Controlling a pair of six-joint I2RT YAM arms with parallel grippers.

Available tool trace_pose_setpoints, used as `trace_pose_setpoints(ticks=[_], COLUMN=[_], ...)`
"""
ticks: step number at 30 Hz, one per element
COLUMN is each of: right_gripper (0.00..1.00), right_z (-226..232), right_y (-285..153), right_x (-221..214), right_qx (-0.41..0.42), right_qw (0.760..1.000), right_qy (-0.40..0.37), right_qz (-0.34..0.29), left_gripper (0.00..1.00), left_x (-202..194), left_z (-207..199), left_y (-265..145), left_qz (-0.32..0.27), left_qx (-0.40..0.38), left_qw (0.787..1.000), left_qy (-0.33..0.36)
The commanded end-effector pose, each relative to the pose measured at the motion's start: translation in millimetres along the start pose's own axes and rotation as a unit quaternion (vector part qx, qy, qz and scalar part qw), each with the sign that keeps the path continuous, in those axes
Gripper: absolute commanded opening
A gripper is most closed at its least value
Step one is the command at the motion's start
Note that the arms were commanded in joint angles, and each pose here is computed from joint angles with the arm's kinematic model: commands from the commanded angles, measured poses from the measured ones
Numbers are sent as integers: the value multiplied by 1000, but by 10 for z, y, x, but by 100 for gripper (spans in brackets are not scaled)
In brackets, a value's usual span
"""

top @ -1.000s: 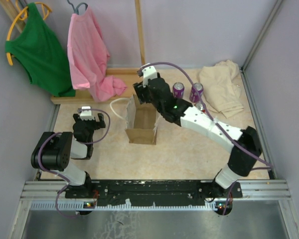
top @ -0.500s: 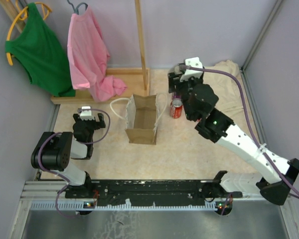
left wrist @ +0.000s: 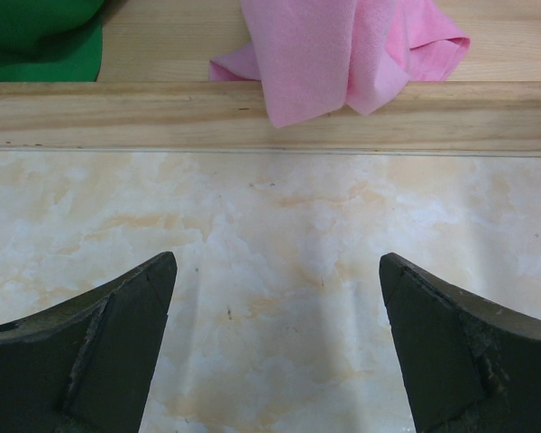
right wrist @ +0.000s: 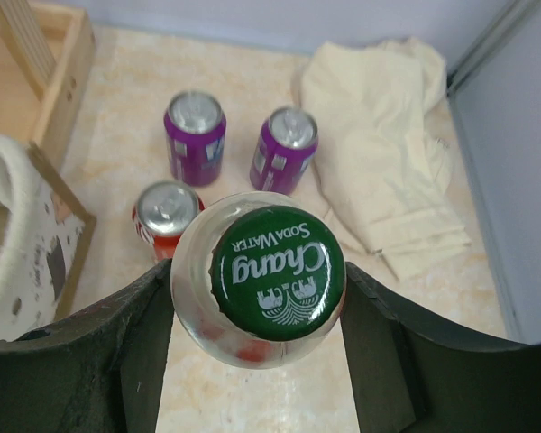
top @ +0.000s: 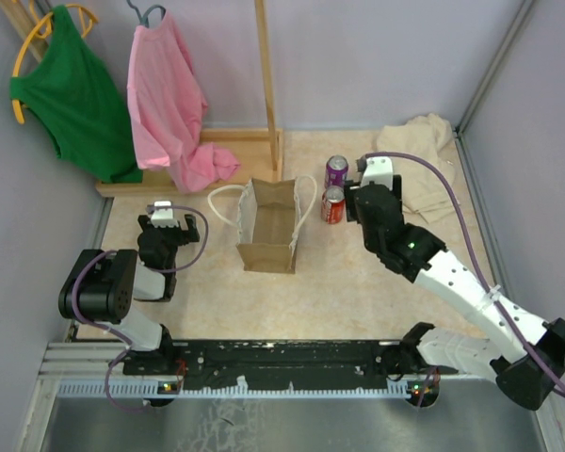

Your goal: Take the beverage out of the canvas bag

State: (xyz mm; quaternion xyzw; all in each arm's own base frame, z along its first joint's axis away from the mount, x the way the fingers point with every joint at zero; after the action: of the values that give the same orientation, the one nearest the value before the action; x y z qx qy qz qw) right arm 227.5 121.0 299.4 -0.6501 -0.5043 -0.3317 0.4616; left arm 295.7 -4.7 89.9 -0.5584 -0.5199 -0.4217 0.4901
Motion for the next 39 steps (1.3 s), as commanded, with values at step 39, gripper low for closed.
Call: trace_pose_setpoints(ticks=[39], right_gripper=[4], right_z=[579], right_y=[721], right_x=[-831], right_qx=[127], right_qw=[985], right_qy=[89], right_qz=[76], left_gripper=[100], left_x=[84], left_z=[-40], left_y=[48], left_qz=[-22], left_qx=[-11], left_qw=[1000], left_qy=[1])
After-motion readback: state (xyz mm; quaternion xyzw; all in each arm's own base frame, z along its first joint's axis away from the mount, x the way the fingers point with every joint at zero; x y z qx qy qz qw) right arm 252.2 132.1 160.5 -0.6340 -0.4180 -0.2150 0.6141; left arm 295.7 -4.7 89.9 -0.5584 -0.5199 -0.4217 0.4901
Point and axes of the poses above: each gripper's point midway between its finger pads, its own y axis out along the fingers, its own z axis along the line the jaws close on, x = y × z, the point moved 8 cm from there along -y, back along the fingers, and after that the axes turned 11 degrees about -y, right-handed, at the moved point
